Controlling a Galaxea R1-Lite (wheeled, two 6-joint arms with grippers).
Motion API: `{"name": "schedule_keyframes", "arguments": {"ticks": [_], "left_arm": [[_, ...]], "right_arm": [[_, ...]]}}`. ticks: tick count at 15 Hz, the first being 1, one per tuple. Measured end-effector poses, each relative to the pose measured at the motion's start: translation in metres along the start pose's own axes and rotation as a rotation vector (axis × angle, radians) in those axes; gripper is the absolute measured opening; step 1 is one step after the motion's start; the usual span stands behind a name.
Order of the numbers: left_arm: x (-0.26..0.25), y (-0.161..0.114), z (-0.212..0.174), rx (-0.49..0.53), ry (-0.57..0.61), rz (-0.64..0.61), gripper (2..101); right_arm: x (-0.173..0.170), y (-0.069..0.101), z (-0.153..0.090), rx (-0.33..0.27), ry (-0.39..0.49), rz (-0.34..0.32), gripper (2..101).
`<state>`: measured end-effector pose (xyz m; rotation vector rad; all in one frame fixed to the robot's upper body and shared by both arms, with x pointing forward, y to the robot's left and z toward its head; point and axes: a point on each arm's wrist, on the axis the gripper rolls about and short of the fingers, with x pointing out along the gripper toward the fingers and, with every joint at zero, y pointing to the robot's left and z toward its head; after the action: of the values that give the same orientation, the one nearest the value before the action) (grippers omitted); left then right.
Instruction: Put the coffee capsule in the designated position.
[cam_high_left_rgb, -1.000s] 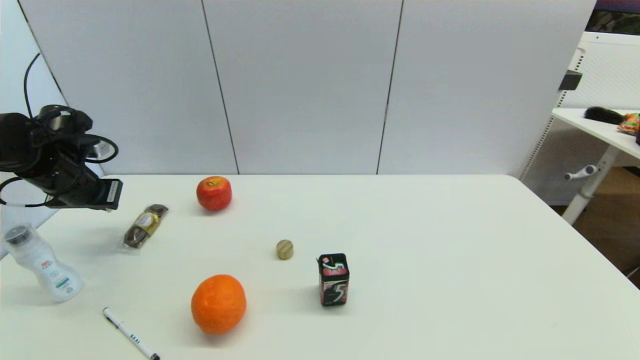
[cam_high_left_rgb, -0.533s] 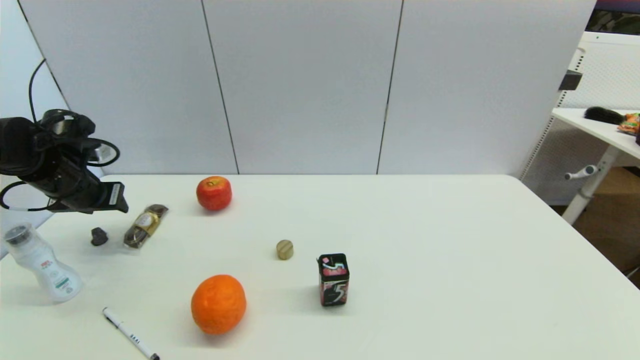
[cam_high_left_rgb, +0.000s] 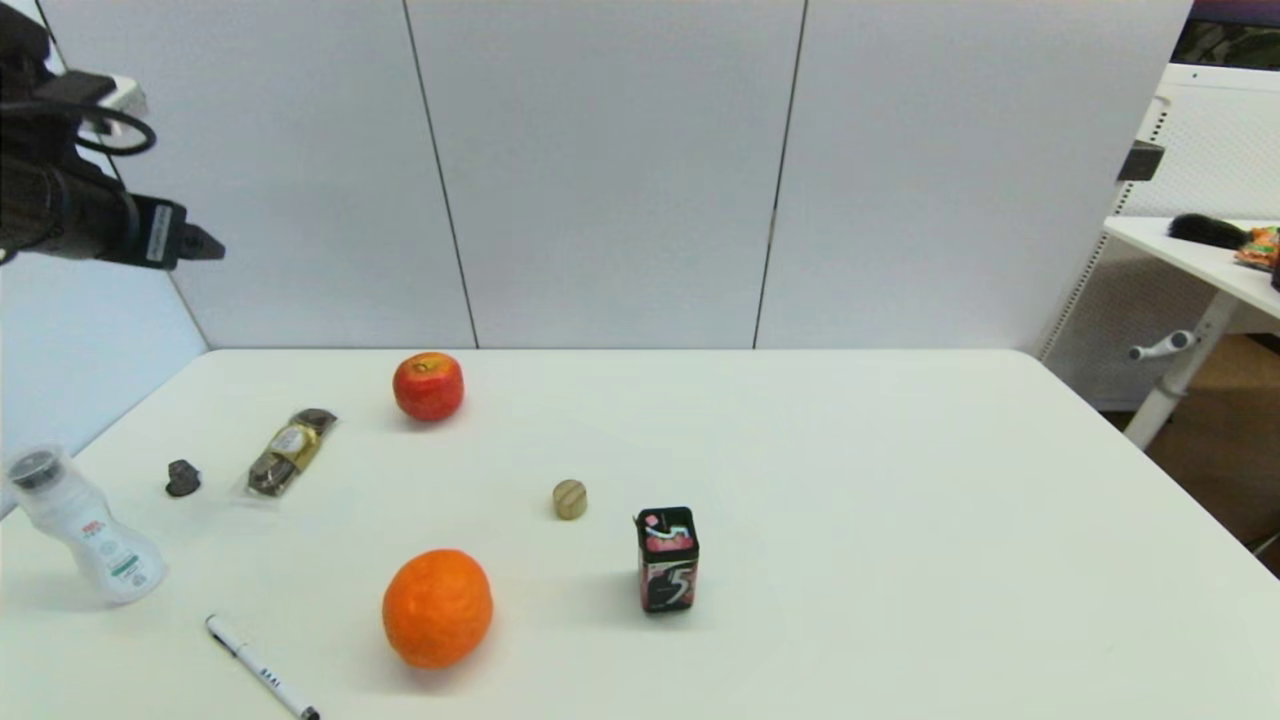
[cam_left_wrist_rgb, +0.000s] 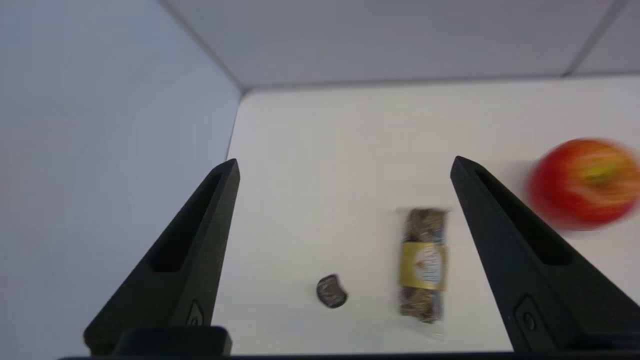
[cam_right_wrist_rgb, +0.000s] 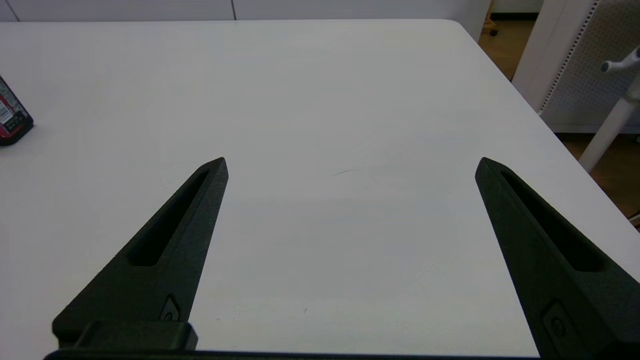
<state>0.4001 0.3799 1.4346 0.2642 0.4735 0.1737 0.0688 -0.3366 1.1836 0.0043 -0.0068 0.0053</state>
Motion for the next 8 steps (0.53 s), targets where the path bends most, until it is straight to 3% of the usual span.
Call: {"name": "schedule_keyframes", "arguments": {"ticks": [4, 8], "left_arm": [[-0.107, -0.008, 0.010, 0.016, -0.212, -0.033, 90.6], [-0.181, -0.020, -0.066, 0.022, -0.258, -0.092, 93.5]], "right_arm": [[0.000, 0.000, 0.000, 0.000, 0.000, 0.000, 98.0], [0.000, 0.000, 0.000, 0.000, 0.000, 0.000, 98.0]]}}
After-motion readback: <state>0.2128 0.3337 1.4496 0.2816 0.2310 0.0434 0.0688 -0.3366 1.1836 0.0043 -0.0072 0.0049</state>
